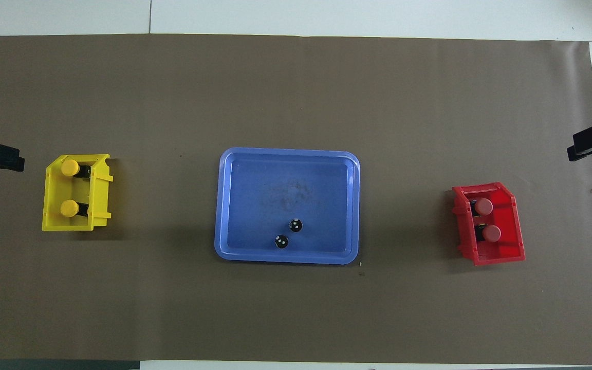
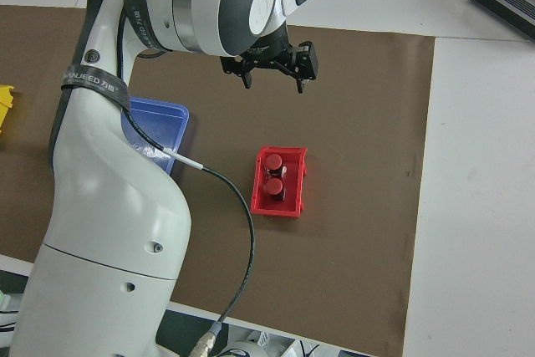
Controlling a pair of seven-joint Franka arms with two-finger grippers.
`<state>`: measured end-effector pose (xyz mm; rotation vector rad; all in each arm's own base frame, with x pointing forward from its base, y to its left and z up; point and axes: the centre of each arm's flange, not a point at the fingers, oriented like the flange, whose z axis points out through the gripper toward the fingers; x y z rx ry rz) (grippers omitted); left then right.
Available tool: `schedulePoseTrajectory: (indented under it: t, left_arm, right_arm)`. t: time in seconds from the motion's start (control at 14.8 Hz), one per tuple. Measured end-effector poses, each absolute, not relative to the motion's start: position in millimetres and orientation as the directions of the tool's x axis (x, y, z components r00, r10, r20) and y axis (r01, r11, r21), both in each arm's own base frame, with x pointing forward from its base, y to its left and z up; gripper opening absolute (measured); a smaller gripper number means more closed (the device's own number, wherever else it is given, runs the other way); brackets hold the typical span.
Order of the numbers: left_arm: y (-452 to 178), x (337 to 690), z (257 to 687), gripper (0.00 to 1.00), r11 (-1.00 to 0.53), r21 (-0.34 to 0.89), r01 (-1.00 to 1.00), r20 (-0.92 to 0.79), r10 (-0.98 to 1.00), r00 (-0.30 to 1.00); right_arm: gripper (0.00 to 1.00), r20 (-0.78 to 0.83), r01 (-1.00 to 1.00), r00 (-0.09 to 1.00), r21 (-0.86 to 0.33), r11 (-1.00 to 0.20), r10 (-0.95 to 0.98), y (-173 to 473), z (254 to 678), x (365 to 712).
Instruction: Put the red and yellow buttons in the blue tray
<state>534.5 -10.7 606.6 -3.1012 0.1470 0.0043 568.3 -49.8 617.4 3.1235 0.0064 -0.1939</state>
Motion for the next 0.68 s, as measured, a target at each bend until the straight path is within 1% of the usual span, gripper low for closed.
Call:
schedulePoseTrajectory:
  t: [0.2, 0.41, 0.54, 0.68]
  left_arm:
    - [-10.7, 532.5, 609.8, 1.00, -0.996, -0.031, -0.089, 0.001, -0.089, 0.996]
    - [-10.9, 531.6, 611.1, 1.00, -0.996, -0.019, -0.090, 0.002, -0.090, 0.996]
    - [-10.1, 531.4, 610.8, 1.00, -0.994, -0.018, -0.107, 0.000, -0.107, 0.994]
    - [-9.3, 531.4, 610.8, 1.00, -0.993, -0.018, -0.116, 0.000, -0.116, 0.993]
  right_arm:
    - [1.00, -0.089, -0.008, 0.996, 0.005, -1.000, -0.008, -15.4, 601.4, 587.3]
    - [1.00, -0.072, -0.003, 0.997, 0.010, -1.000, -0.004, 36.3, 557.7, 598.7]
    - [1.00, -0.045, -0.002, 0.999, 0.008, -1.000, -0.003, 39.8, 520.5, 598.0]
    - [0.97, -0.036, -0.011, 0.999, 0.008, -1.000, -0.011, 33.6, 489.0, 587.0]
